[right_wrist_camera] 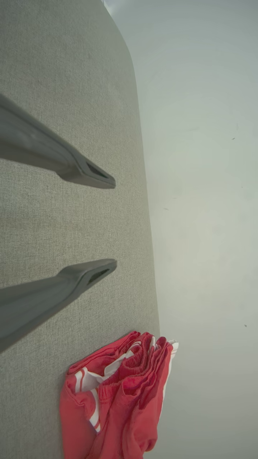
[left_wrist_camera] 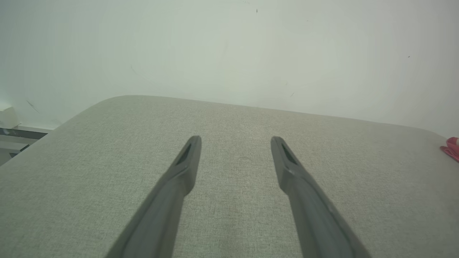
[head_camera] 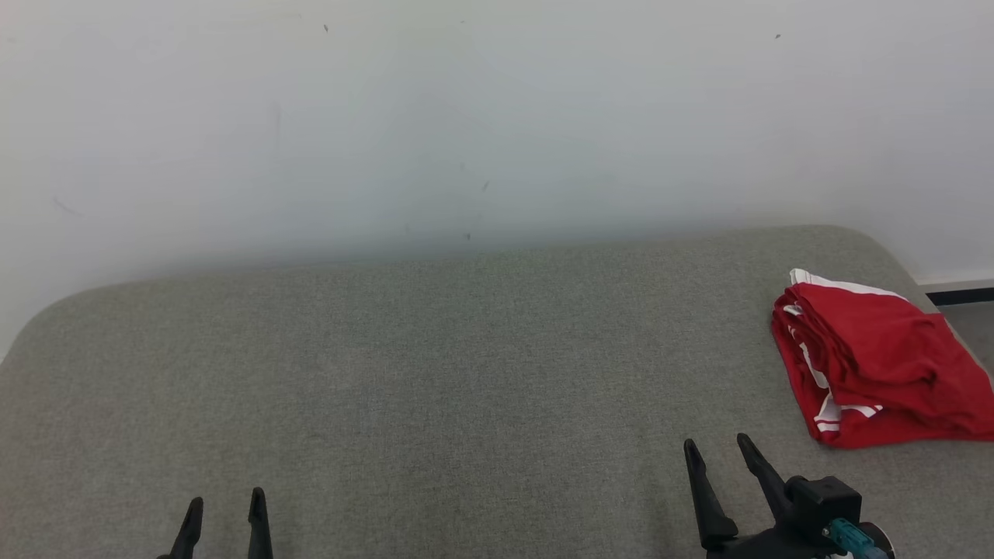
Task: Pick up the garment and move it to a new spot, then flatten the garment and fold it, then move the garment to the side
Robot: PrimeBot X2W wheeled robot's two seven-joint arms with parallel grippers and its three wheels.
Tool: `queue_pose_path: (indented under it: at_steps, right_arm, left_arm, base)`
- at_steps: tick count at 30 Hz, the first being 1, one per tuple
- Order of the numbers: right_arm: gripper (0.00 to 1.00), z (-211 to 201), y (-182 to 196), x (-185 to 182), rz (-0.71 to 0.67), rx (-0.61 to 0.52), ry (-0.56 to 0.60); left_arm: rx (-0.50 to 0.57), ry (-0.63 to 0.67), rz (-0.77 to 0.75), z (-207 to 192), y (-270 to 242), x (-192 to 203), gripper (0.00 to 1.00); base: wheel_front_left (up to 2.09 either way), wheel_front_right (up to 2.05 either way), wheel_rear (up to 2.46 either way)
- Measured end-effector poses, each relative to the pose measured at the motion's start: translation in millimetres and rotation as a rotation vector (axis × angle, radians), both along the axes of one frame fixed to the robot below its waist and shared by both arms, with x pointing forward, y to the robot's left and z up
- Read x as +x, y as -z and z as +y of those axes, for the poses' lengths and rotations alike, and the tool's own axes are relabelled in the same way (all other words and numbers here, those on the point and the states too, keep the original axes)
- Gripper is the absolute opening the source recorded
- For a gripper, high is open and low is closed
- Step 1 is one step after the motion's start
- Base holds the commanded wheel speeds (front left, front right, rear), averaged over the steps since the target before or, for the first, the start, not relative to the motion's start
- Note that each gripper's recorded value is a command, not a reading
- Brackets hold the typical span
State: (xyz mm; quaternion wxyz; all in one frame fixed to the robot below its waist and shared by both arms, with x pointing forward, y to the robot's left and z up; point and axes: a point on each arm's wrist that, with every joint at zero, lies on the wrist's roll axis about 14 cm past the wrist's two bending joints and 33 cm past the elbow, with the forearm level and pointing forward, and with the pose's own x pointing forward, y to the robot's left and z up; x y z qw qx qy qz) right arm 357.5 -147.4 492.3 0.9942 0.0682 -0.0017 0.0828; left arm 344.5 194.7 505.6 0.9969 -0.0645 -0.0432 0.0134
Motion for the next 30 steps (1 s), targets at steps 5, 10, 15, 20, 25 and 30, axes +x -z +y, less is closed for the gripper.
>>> queue_pose_path:
  at_steps: [5,10,15,20,25,30]
  right_arm:
    - [1.0,0.1,0.4,-0.1,0.001,0.001,0.0]
    - [0.0,-0.4,0.6,-0.3,0.002,0.001,0.001]
    - [0.0,-2.2,25.8,-12.2,0.079,-0.001,0.008]
    - [0.0,-9.0,35.0,-14.9,0.129,0.07,0.04]
    - [0.0,-14.5,32.6,-12.2,0.14,0.165,0.071]
    - [0.0,-18.8,29.1,-9.5,0.144,0.252,0.095]
  left_arm:
    - [-0.001,0.002,0.001,-1.0,0.3,0.6,1.0]
    - [0.0,-0.001,-0.001,-1.4,-0.6,1.5,0.0]
    - [-0.011,-0.004,0.069,-2.3,21.8,-6.7,0.0]
    - [-0.09,-0.024,0.116,2.3,32.2,-7.6,0.0]
    - [-0.186,-0.034,0.127,4.1,33.9,-6.3,0.0]
    - [-0.277,-0.044,0.131,5.5,33.7,-4.2,0.0]
  base:
    - [0.0,0.0,0.0]
    - [0.0,0.0,0.0]
    - [0.0,0.0,0.0]
    - [0.0,0.0,0.0]
    - [0.0,0.0,0.0]
    - [0.0,0.0,0.0]
